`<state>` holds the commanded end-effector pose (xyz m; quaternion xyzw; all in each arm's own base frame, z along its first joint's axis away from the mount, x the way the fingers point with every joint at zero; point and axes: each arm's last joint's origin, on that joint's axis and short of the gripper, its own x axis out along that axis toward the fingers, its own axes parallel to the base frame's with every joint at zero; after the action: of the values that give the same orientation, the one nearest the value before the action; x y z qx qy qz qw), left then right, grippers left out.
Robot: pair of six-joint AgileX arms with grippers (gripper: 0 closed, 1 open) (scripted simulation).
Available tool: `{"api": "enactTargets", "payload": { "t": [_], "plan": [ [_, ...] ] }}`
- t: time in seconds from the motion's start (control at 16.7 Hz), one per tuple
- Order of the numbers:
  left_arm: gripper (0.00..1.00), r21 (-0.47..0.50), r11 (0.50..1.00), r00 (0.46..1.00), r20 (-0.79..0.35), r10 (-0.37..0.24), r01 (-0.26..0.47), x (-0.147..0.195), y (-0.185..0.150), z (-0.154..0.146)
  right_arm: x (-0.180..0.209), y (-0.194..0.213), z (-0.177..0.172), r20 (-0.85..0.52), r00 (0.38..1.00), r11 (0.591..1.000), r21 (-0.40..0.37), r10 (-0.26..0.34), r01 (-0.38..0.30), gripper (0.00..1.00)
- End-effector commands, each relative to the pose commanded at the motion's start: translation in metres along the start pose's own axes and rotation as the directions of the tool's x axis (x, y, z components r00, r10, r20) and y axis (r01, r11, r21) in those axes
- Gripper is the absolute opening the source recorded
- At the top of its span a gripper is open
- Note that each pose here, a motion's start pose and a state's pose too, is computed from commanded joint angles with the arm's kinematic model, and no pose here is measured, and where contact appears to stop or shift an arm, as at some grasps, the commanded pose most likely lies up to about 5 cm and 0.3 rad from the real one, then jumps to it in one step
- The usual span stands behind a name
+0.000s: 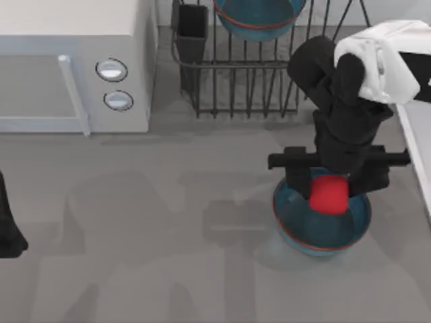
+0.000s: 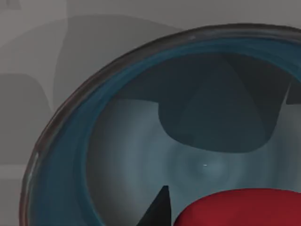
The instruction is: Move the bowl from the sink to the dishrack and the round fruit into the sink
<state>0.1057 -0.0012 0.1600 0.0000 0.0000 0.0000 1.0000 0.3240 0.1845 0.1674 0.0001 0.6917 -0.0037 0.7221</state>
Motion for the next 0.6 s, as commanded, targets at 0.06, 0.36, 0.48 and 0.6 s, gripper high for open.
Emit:
{"api": "enactTargets", "payload": {
  "t": [0.06, 0.36, 0.48, 0.6],
  "plan": [
    [1.00, 0.000, 1.000, 1.000, 0.000, 0.000, 0.000, 0.000, 0.000, 0.000, -0.012, 0.000, 0.000, -0.007, 1.000, 1.000, -0.002, -0.003, 0.003, 0.00],
    [1.00, 0.000, 1.000, 1.000, 0.000, 0.000, 0.000, 0.000, 0.000, 0.000, -0.058, -0.003, -0.002, 0.005, 1.000, 1.000, -0.003, 0.002, -0.002, 0.00],
    [1.00, 0.000, 1.000, 1.000, 0.000, 0.000, 0.000, 0.000, 0.000, 0.000, -0.059, -0.003, -0.002, 0.006, 1.000, 1.000, -0.003, 0.002, -0.002, 0.00],
    [1.00, 0.000, 1.000, 1.000, 0.000, 0.000, 0.000, 0.000, 0.000, 0.000, -0.057, -0.002, -0.002, 0.003, 1.000, 1.000, -0.003, 0.001, -0.001, 0.00]
  ]
}}
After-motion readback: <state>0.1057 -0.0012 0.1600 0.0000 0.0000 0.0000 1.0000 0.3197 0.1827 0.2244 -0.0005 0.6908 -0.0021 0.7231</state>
